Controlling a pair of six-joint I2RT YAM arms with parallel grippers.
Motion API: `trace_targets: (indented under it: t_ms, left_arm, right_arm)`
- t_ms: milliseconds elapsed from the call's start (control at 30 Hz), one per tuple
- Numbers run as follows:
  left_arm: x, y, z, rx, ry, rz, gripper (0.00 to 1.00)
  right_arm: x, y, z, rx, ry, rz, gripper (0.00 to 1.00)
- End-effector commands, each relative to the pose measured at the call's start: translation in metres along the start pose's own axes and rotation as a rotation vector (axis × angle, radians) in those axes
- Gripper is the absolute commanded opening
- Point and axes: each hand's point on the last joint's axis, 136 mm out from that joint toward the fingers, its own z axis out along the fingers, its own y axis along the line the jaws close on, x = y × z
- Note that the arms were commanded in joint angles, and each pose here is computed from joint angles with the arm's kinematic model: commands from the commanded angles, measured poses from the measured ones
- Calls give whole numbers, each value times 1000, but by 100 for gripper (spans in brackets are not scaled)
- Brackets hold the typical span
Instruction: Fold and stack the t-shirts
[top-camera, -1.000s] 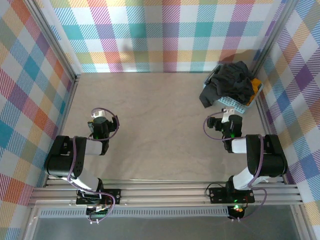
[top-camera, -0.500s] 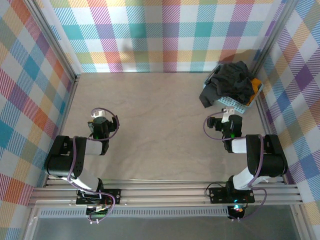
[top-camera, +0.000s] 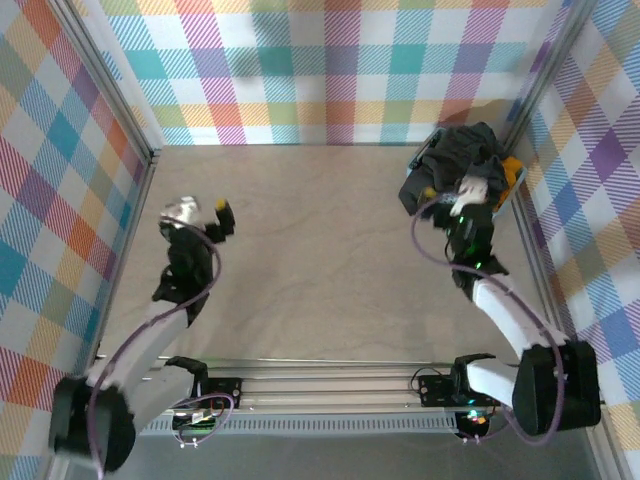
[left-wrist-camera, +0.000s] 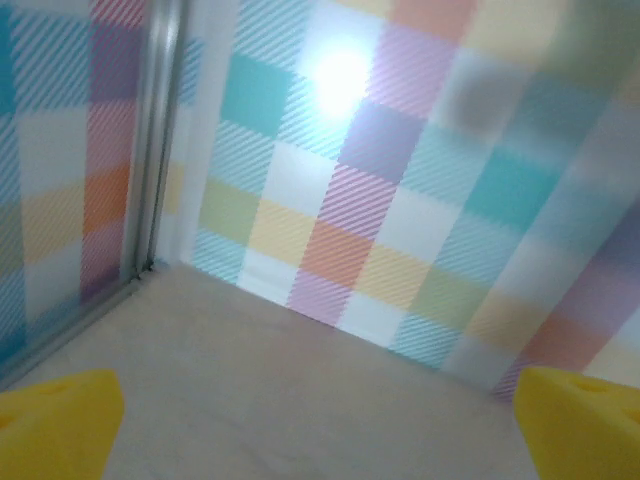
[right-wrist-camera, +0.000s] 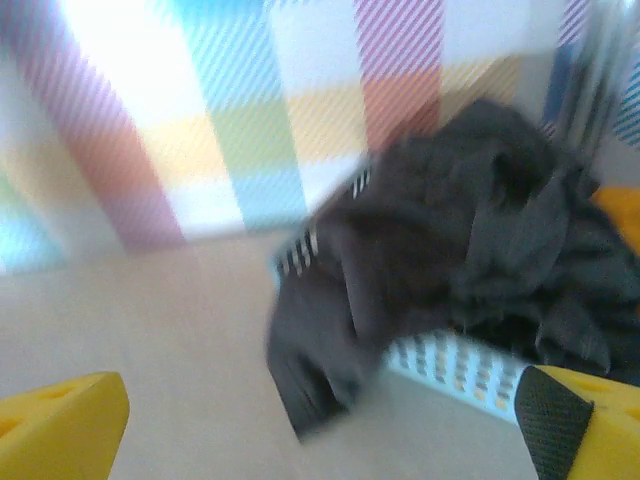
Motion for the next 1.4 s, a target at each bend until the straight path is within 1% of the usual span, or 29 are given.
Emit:
trace_targets:
  t_ms: [0, 33, 67, 133, 233, 300, 400, 500, 567, 667, 733, 833, 933, 1033, 1067, 1100, 1167, 1200, 1233, 1267, 1300, 1367]
  left_arm:
    - [28, 49, -37, -256, 264, -240, 100]
    - [25, 35, -37, -184, 305, -279, 100]
    - [27, 24, -37, -141, 350, -311, 100]
    - [42, -7, -37, -29, 495, -341, 100]
    - [77, -34, -42, 23, 717, -320, 100]
    - [100, -47, -48, 63, 813, -308, 100]
    - [126, -61, -52, 121, 898, -304, 100]
    - [144, -80, -53, 205, 950, -281, 99]
    - [148, -98, -56, 278, 964, -250, 98]
    - [135, -125, -67, 382, 960, -187, 97]
    - [119, -134, -77, 432, 936, -147, 98]
    - [108, -130, -87, 456, 921, -127, 99]
    - [107, -124, -95, 454, 940, -117, 100]
    - [111, -124, -98, 457, 960, -129, 100]
    - [114, -123, -98, 451, 967, -133, 100]
    - [115, -124, -96, 446, 968, -138, 99]
    - [118, -125, -91, 426, 969, -151, 99]
    - [119, -125, -89, 417, 967, -155, 98]
    - [119, -127, -86, 411, 965, -159, 98]
    - [118, -129, -84, 410, 963, -160, 98]
    - [117, -130, -83, 407, 960, -158, 98]
    - [118, -131, -80, 402, 962, -144, 98]
  right_arm:
    - [39, -54, 11, 207, 280, 322, 95]
    - [35, -55, 16, 225, 318, 344, 90]
    - [31, -54, 18, 245, 336, 340, 90]
    - [28, -52, 30, 247, 367, 338, 91]
    - [29, -56, 46, 279, 451, 325, 92]
    - [35, -59, 59, 272, 501, 312, 92]
    - [47, -68, 78, 273, 581, 334, 92]
    - [54, -71, 106, 218, 599, 351, 95]
    - [63, -75, 123, 225, 631, 327, 95]
    - [79, -88, 144, 280, 702, 325, 95]
    - [90, -96, 156, 314, 728, 328, 94]
    - [110, -109, 163, 392, 768, 366, 91]
    - [131, -119, 165, 463, 813, 421, 84]
    - [144, -125, 172, 493, 818, 448, 81]
    - [144, -125, 176, 485, 809, 452, 78]
    - [144, -124, 182, 475, 800, 451, 72]
    - [139, -121, 193, 445, 780, 438, 55]
    - [137, -119, 198, 427, 775, 431, 42]
    - [133, -115, 201, 411, 770, 427, 25]
    - [129, -111, 201, 399, 763, 417, 11]
    - [120, -103, 198, 392, 743, 390, 0]
    - [92, -76, 190, 353, 656, 287, 0]
